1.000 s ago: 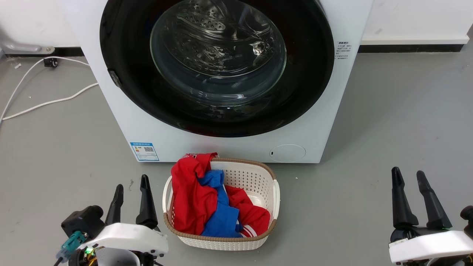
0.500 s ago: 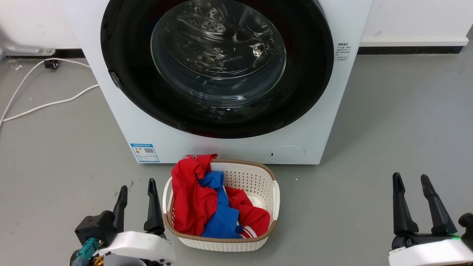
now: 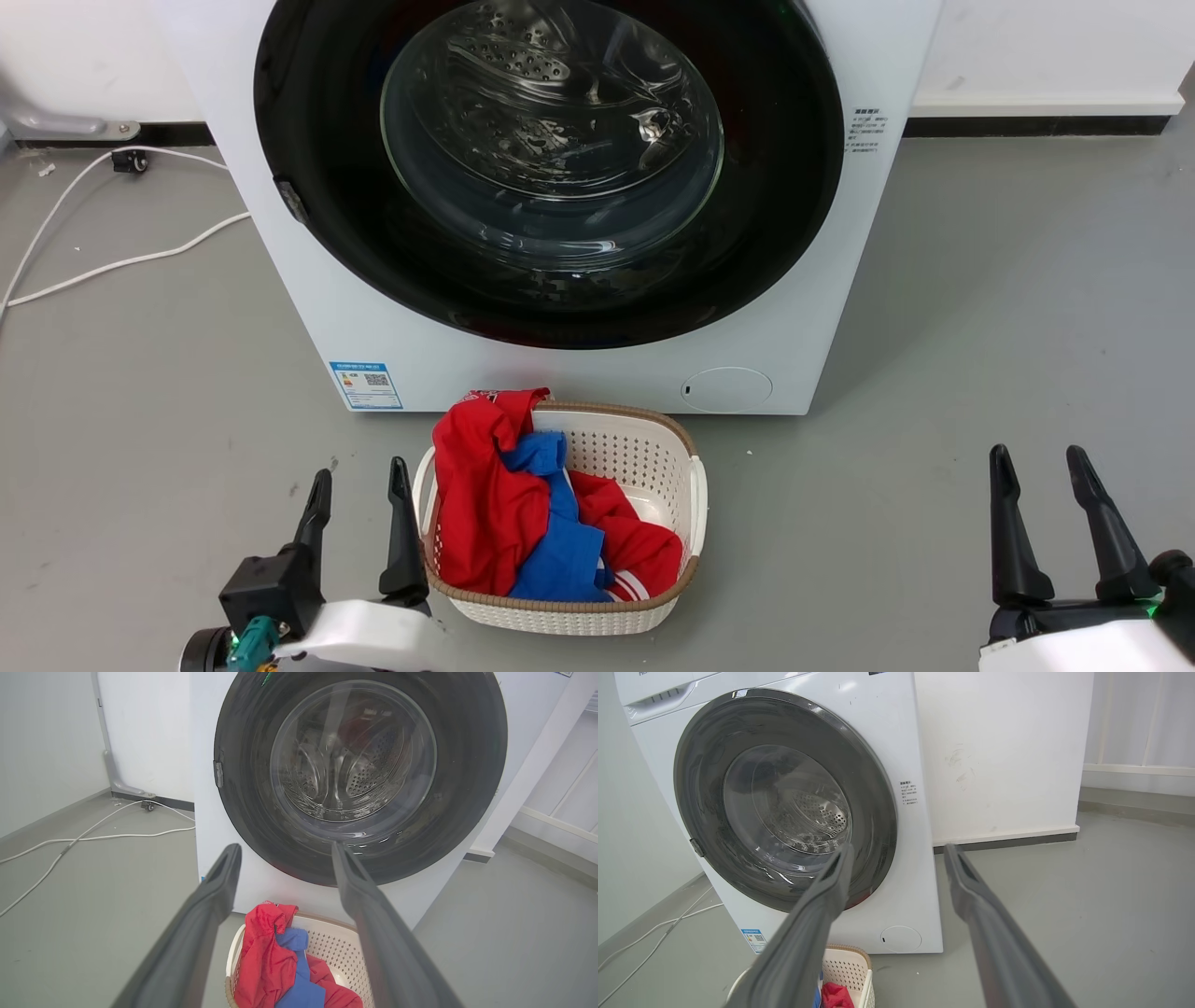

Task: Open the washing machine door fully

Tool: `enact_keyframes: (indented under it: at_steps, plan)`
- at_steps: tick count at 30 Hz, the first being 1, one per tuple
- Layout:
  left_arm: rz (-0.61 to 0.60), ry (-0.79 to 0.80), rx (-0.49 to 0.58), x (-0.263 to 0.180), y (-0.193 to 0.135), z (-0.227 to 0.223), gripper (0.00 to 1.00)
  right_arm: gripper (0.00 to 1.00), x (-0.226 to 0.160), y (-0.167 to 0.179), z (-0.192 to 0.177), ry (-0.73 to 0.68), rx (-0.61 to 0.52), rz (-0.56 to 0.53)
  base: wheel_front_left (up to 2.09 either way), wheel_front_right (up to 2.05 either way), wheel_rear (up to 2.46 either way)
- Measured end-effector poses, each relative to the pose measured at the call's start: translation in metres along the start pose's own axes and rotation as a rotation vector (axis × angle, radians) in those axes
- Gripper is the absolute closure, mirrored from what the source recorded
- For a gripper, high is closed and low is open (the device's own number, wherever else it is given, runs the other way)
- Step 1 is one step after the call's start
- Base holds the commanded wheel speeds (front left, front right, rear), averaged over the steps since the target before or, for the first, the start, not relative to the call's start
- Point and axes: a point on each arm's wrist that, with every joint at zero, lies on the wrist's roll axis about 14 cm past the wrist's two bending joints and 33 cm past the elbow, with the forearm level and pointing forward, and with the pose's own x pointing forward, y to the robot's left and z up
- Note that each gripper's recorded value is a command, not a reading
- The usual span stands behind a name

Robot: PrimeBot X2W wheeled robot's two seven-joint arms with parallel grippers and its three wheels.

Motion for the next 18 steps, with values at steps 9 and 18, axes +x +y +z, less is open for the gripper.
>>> enact_keyframes:
  at_steps: [9, 18]
  plan:
    - [-0.005, -0.011, 0.048, -0.0030, 0.0005, -0.0017, 0.00, 0.00, -0.0026, 0.0015, 0.0000, -0.006, -0.034, 0.009, 0.00, 0.00, 0.00]
    - [-0.015, -0.018, 0.103, -0.0059, -0.0013, -0.0048, 0.00, 0.00, -0.0049, 0.0039, -0.0024, -0.003, -0.082, 0.022, 0.00, 0.00, 0.00]
